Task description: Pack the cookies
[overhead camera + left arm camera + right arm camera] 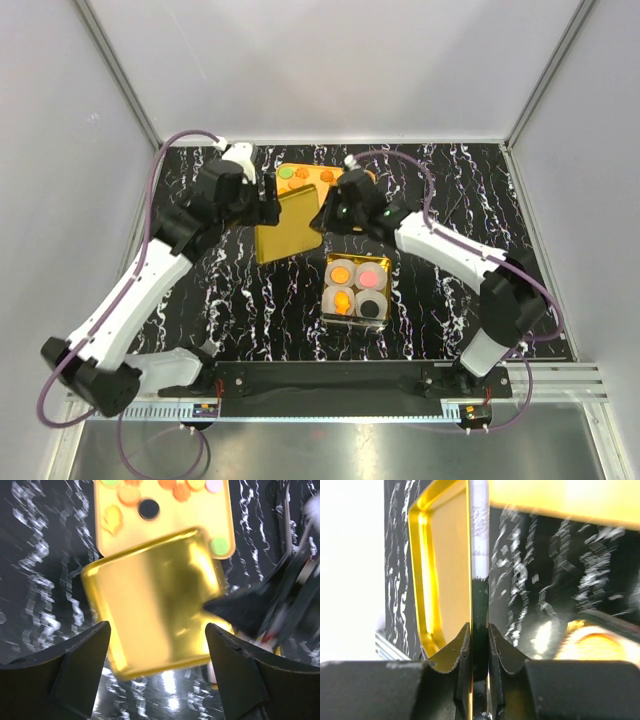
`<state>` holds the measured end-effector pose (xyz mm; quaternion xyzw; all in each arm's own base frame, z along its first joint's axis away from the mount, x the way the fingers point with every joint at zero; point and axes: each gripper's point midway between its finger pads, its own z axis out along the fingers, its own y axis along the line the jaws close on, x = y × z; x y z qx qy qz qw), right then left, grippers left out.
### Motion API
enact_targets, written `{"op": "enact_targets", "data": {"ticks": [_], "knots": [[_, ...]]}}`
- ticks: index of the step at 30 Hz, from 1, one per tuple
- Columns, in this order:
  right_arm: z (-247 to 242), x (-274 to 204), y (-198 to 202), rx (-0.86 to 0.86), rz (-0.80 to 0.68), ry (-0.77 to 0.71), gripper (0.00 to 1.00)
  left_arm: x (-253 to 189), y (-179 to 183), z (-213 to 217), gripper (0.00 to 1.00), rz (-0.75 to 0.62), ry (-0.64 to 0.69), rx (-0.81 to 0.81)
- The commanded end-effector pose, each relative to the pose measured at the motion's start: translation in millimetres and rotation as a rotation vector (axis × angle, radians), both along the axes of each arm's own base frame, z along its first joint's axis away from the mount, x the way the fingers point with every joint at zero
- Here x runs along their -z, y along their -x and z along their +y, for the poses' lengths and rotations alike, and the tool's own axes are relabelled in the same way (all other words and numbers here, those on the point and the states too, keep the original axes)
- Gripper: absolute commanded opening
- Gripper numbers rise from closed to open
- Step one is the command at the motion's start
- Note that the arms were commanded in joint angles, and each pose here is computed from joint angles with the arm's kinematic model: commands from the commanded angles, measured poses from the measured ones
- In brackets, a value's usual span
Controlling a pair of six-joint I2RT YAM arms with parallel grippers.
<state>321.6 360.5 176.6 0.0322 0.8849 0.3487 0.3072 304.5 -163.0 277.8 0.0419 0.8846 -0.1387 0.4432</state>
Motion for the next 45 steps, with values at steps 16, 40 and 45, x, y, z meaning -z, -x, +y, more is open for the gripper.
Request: {"op": "enact_targets", "data": {"ticks": [16,40,45], "knots": [[-49,-99,-30,-0.101,0.039,0.071,0.04,-31,29,-58,0.93,-0.485,-0.647,0.261],[-52,-116,-24,-0.104,0.032,0.050,0.07,16,12,-97,0.89,-0.516,-0.841,0.333],[-51,-114,-22,-0.109,0.044,0.042,0.08,12,1,-84,0.66,-0.542,-0.904,0.248]]}}
